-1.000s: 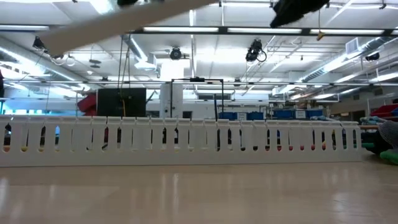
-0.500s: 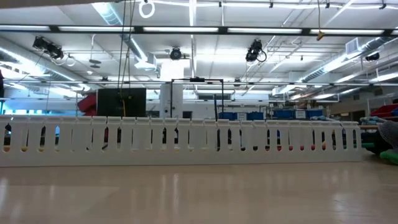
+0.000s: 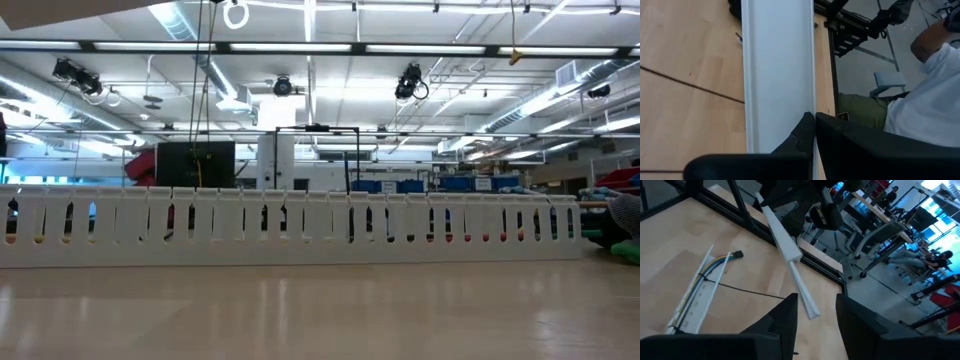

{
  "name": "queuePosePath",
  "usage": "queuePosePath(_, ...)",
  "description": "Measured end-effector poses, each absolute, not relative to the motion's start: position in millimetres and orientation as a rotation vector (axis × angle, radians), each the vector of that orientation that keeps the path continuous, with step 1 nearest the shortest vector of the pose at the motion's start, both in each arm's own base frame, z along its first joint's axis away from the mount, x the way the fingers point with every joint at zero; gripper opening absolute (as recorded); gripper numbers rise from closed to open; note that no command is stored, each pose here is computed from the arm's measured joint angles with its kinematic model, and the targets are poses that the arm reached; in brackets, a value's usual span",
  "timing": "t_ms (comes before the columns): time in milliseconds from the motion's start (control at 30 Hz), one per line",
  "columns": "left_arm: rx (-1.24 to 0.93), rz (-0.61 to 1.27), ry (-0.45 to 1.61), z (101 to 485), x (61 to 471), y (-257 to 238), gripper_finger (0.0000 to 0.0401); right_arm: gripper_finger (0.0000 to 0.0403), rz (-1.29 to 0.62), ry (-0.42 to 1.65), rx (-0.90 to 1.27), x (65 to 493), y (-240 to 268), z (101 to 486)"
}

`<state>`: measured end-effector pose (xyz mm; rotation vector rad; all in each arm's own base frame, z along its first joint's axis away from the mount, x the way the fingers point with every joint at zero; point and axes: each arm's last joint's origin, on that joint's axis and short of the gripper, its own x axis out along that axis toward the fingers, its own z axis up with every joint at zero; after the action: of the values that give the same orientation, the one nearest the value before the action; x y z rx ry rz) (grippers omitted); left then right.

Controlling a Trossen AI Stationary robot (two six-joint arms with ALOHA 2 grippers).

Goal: Ziptie cables
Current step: Close the white cable duct

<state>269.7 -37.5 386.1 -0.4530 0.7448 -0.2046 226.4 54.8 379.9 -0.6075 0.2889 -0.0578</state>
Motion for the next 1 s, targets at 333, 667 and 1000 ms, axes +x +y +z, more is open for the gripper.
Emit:
queuePosePath(333,-0.422,-0.227,0.694,388,275,-38,0.0,0.0128,-0.011,0.309,-0.571,244,61,368)
queuePosePath(667,-0.41,-0.226,0.736,377,288,-40,0.0,0.0127,-0.013,0.311,-0.578,265,67,356)
queuePosePath(1000,-0.37,-0.23,0.717,376,291,-40,0.0,0.0118,0.014,0.253,-0.563,263,78,361)
